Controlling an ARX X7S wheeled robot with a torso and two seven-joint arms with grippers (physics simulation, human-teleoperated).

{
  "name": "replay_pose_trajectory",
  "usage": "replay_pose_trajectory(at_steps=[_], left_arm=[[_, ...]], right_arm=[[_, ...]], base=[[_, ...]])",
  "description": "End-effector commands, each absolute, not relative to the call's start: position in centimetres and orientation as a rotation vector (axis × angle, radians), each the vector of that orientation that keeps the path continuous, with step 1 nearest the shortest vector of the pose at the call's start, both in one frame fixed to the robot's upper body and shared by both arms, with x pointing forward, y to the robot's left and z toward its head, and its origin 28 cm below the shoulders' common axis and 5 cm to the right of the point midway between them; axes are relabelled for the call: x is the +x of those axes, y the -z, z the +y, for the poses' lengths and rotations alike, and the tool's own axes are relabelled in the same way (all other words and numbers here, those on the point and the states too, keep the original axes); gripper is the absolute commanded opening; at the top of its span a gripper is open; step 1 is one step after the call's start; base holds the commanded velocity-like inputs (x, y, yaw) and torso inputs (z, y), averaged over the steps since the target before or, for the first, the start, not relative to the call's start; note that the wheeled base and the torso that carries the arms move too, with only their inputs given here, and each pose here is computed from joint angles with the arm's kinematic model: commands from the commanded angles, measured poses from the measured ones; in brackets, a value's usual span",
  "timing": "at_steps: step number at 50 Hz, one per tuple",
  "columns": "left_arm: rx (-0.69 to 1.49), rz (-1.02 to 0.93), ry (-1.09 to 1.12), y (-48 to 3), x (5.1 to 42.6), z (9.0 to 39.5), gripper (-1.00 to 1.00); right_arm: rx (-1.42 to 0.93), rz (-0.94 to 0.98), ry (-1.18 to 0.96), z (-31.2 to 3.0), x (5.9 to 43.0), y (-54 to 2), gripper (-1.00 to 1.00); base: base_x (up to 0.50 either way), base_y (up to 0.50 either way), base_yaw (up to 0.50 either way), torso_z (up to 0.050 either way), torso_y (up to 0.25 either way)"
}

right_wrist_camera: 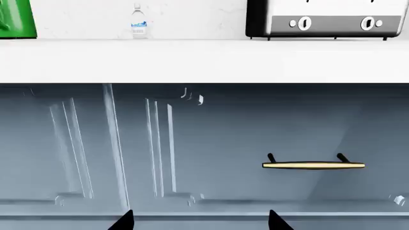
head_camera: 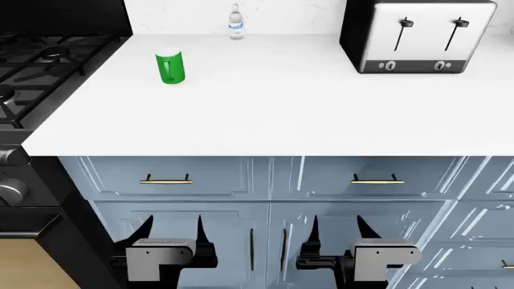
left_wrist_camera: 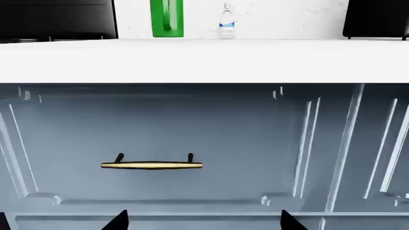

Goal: A wet mug is on the counter and needs to be dried. Pick it up and place it upside down in the open cabinet.

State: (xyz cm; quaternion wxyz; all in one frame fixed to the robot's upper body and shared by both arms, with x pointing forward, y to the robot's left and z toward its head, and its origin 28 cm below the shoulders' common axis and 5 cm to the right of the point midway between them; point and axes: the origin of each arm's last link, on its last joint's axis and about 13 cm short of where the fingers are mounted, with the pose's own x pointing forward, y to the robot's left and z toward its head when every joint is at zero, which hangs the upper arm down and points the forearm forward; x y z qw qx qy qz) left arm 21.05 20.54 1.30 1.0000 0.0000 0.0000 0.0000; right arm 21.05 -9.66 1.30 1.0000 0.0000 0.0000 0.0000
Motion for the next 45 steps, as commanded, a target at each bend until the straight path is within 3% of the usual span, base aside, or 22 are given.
replay_pose_trajectory(at_steps=[1,16,23,28,39,45], left_arm=[[-0.001,-0.007,-0.002,-1.4,21.2,20.6,1.00],[-0.047,-0.064,-0.042,-2.0,21.2,21.8,1.00],[-0.027,-0.295,-0.173,-11.1,22.3,24.5,1.00],[-0.013,-0.488,-0.235,-17.0,21.3,25.8,1.00],[0.048,-0.676,-0.271,-21.4,19.7,26.7,1.00],[0.051,-0.692,-0.282,-21.4,19.8,26.7,1.00]], right_arm=[[-0.008,-0.004,-0.008,-9.5,21.0,-1.3,1.00],[-0.032,-0.047,-0.041,-9.0,21.8,-1.3,1.00],[-0.107,-0.382,0.083,-11.4,22.7,-11.9,1.00],[-0.149,-0.610,0.140,-12.3,20.7,-18.4,1.00],[-0.166,-0.717,0.188,-13.0,19.2,-21.1,1.00],[-0.145,-0.716,0.187,-12.9,19.3,-21.0,1.00]], base=[[0.00,0.00,0.00,0.000,0.000],[0.00,0.00,0.00,0.000,0.000],[0.00,0.00,0.00,0.000,0.000],[0.00,0.00,0.00,0.000,0.000],[0.00,0.01,0.00,0.000,0.000],[0.00,0.49,0.00,0.000,0.000]])
